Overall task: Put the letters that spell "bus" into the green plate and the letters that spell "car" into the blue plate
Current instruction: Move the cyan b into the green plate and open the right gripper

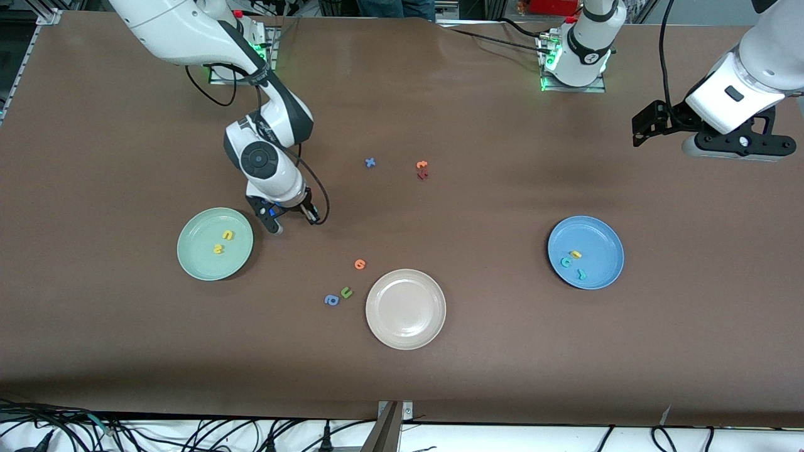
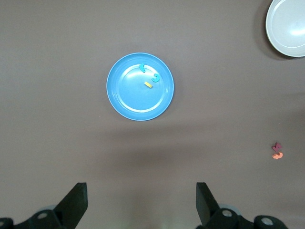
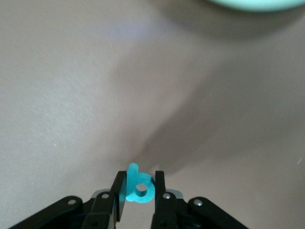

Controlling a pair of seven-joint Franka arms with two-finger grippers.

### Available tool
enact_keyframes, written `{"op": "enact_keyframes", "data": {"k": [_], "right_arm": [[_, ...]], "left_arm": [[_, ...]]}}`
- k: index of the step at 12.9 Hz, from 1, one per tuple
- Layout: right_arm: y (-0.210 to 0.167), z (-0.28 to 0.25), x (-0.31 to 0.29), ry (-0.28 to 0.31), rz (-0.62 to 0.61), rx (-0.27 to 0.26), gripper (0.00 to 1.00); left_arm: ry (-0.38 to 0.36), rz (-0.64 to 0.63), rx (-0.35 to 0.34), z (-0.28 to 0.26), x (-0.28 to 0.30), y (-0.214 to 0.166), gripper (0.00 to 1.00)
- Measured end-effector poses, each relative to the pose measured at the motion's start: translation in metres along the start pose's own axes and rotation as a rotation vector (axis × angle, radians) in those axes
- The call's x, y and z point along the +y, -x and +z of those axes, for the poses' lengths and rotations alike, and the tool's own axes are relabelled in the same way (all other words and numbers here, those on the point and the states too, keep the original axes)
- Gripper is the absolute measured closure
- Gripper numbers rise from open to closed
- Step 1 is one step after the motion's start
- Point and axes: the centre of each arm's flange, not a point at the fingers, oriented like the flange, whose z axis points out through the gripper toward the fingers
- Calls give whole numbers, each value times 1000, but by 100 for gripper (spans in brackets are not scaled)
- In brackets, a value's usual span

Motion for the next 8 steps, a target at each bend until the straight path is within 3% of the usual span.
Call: {"op": "enact_keyframes", "data": {"k": [8], "right_arm": [[-133,-48,65,94,-404,42,72]], "left_arm": [[0,2,0,0,1,0,0]]}}
